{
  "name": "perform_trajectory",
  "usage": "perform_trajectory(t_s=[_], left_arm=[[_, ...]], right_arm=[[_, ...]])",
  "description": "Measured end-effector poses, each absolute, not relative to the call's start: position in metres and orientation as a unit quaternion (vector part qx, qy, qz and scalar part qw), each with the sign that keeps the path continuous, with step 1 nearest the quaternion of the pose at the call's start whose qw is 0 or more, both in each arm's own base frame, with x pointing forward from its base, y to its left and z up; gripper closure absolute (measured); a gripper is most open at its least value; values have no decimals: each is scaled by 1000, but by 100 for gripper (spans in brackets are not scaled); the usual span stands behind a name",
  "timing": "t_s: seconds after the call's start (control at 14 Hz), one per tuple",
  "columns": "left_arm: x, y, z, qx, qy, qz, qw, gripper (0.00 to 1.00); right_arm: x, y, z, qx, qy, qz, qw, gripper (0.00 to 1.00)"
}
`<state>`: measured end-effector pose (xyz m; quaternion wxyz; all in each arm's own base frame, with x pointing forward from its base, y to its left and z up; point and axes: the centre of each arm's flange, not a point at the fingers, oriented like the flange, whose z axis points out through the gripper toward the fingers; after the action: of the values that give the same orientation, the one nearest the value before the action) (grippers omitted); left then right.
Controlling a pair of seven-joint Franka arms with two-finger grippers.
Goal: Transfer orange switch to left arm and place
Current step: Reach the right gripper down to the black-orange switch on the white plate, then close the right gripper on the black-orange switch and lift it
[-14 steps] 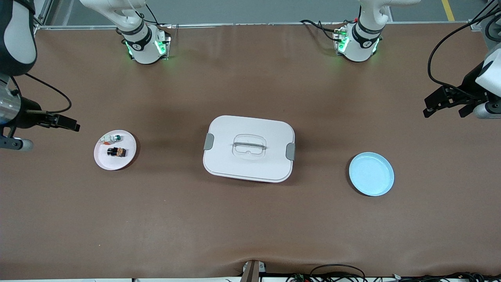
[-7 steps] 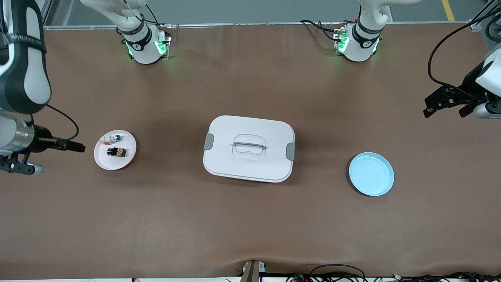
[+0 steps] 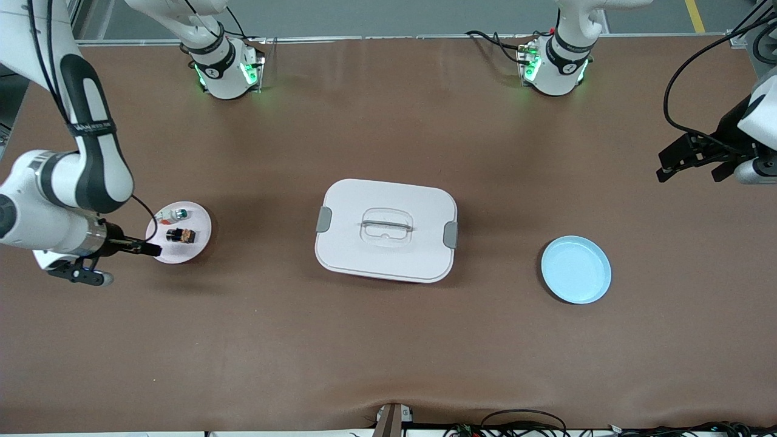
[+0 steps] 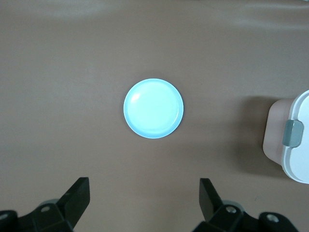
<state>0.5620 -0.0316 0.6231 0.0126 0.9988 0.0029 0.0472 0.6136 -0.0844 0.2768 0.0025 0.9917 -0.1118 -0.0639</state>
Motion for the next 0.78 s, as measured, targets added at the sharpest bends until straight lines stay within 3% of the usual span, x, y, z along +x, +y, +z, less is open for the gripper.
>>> perform_trajectory(t_s=[0.78], left_arm=[[562, -32, 623, 999, 3, 47, 13, 0]], right_arm=[[565, -71, 207, 995, -76, -60, 3, 0]])
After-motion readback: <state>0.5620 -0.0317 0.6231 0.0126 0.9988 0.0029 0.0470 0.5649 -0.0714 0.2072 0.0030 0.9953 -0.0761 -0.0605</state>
